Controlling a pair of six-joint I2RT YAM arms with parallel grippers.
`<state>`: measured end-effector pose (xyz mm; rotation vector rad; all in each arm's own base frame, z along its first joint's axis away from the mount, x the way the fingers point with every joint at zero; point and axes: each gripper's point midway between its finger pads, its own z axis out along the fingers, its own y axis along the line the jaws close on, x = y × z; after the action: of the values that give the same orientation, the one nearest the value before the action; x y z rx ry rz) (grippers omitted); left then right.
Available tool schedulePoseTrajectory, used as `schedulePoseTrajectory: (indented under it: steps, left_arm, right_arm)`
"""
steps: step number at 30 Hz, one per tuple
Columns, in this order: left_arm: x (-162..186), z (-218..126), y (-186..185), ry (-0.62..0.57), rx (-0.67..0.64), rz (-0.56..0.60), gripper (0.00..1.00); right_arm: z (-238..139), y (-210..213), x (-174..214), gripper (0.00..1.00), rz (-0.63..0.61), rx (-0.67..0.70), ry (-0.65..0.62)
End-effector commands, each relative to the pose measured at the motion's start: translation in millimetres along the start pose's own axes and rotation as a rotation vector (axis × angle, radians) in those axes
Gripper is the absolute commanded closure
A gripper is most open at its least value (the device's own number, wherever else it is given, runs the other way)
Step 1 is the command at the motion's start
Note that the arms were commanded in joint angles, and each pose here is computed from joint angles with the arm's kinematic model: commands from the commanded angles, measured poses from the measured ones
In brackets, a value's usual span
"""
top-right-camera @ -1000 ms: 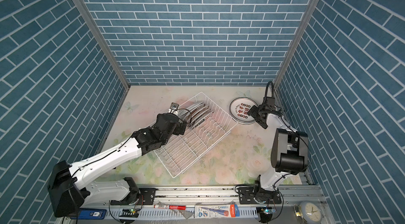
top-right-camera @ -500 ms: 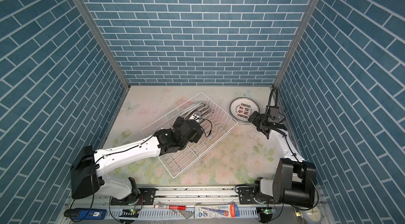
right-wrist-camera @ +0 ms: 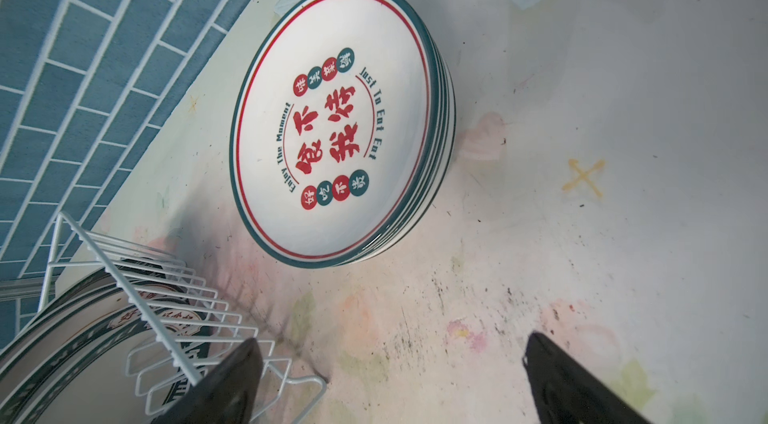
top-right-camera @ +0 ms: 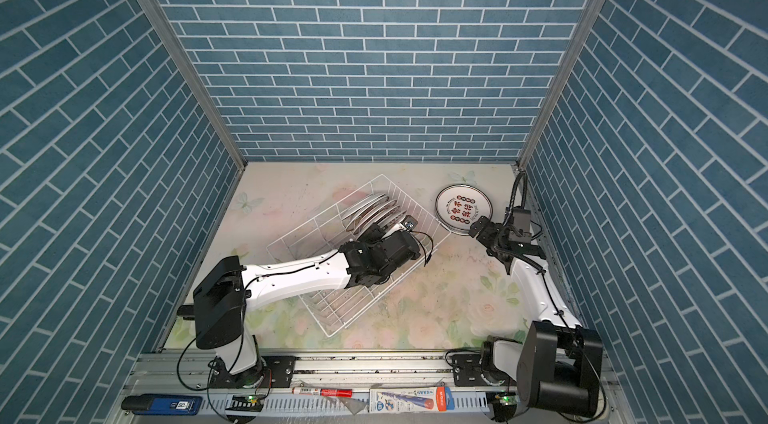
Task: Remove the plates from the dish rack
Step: 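Lower the left gripper onto the next rack plate while the right gripper withdraws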
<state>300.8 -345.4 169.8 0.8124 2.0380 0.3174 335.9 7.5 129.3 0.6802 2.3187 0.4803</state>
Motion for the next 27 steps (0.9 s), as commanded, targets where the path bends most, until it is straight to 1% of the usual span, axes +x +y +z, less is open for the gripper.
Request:
schedulePoseTrajectory:
  steps: [1,2,3,11,21,27]
  left_arm:
    - [-5.3,4.4,9.3,0.009,-0.035,0.025,0.25]
    - [-5.4,5.7,9.9,0.01,-0.033,0.023,0.29]
    - [-5.4,7.6,11.2,0.012,-0.034,0.022,0.31]
    - [-6.4,17.9,19.9,0.025,-0.057,0.023,0.31]
    - [-6.4,27.3,17.1,0.042,-0.058,0.034,0.38]
    - [-3.1,36.3,21.0,0.06,-0.057,0.023,0.39]
  right_arm:
    - [0.5,-3.4,7.6,0.01,-0.031,-0.005,0.016]
    - [1.2,-3.5,8.2,0.01,-0.031,-0.007,0.018]
    - [1.8,-3.2,8.3,0.01,-0.031,-0.009,0.019]
    - [2.6,-1.2,8.5,0.01,-0.032,-0.021,0.021]
    - [-1.0,2.8,6.6,0.01,-0.035,-0.037,0.013]
    - [1.1,3.5,9.3,0.01,-0.034,-0.046,0.025]
